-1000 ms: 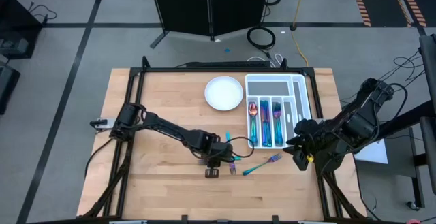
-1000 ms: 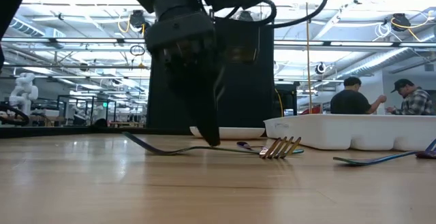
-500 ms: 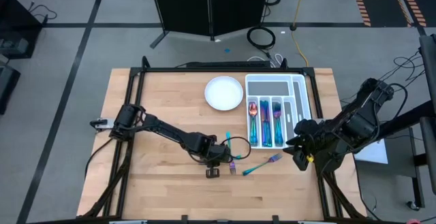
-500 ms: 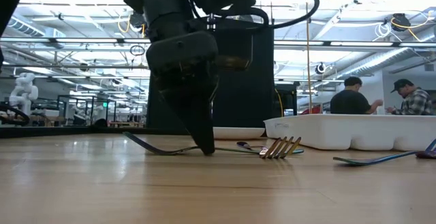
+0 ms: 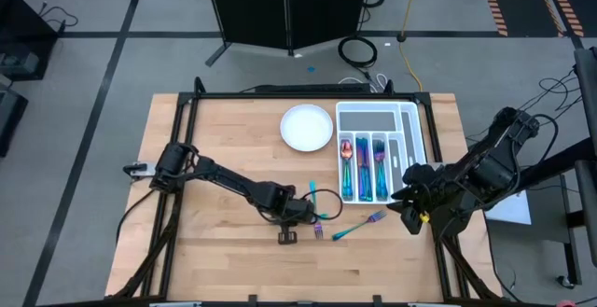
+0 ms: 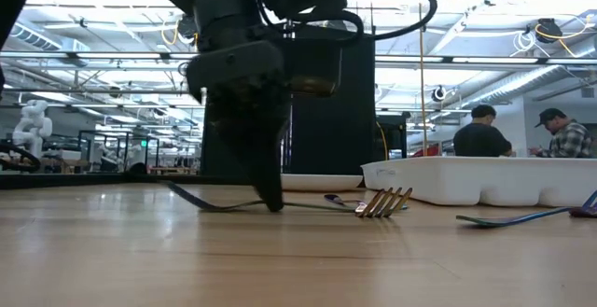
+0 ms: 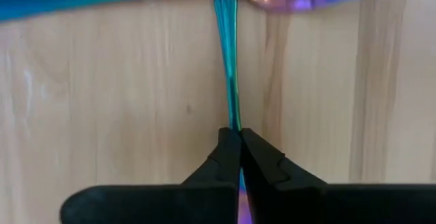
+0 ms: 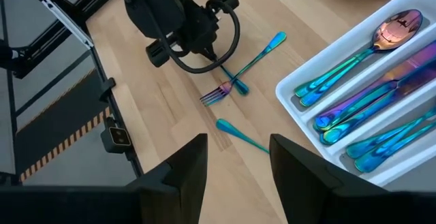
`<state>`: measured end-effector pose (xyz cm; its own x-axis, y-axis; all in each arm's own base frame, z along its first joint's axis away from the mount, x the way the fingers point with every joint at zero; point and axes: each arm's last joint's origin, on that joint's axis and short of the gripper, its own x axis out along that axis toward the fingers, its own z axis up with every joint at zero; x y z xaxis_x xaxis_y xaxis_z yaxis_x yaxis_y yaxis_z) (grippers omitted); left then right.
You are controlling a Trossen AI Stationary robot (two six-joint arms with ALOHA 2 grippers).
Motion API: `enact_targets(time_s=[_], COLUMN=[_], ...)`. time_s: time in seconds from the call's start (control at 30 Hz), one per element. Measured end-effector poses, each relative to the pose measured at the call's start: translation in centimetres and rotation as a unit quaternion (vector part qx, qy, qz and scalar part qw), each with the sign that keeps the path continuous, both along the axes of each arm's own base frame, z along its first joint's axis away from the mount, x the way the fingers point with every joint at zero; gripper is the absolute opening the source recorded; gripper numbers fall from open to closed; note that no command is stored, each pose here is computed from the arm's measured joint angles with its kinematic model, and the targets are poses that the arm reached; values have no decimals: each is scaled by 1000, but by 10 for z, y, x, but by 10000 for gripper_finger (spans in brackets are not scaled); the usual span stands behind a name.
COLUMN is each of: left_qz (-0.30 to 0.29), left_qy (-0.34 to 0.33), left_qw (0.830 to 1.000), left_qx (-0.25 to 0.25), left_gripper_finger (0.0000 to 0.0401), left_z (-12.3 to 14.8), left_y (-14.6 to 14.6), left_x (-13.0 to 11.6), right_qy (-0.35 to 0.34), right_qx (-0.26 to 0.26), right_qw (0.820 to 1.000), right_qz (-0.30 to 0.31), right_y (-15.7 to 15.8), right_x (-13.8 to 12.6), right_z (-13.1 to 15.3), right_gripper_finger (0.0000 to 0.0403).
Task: Sort silverware
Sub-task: Put the purple fork into the white silverware tray
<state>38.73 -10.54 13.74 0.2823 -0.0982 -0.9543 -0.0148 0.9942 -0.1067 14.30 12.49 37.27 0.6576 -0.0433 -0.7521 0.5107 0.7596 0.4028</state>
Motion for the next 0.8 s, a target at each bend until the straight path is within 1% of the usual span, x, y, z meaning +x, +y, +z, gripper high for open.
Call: enact_targets(time_s=[0.1, 0.17, 0.27, 0.33, 0.5, 0.6, 0.7, 0.77, 0.8], left_qz=[-20, -36, -75, -94, -119, -132, -159, -197, -223], left_qy=[41, 79, 146, 175, 178, 166, 196, 171, 155], left_qw=[999, 996, 986, 979, 974, 973, 958, 950, 943], left_qx=[9, 19, 39, 47, 69, 88, 135, 170, 191], left_gripper_finger=[3, 2, 1, 1, 0, 0, 0, 0, 0], left_z=[-1, -2, -3, -3, 14, 42, 58, 69, 77], left_y=[2, 3, 8, 9, 12, 16, 27, 33, 37], left_x=[-8, -15, -28, -34, -45, -54, -68, -68, -69], right_qy=[0, 0, -1, -3, -3, -4, -4, -4, -4], right_qx=[0, 0, 1, 3, 6, 7, 6, 4, 4], right_qw=[1000, 1000, 1000, 1000, 1000, 1000, 1000, 1000, 1000], right_qz=[0, 0, 0, 0, 1, 1, 3, 3, 4], right_y=[0, 0, 0, 0, 1, 1, 1, 1, 1], right_x=[0, 0, 0, 0, 1, 1, 1, 1, 1], right_z=[0, 0, 0, 0, 1, 1, 1, 1, 1], right_gripper_finger=[151, 151, 151, 151, 151, 150, 151, 151, 151])
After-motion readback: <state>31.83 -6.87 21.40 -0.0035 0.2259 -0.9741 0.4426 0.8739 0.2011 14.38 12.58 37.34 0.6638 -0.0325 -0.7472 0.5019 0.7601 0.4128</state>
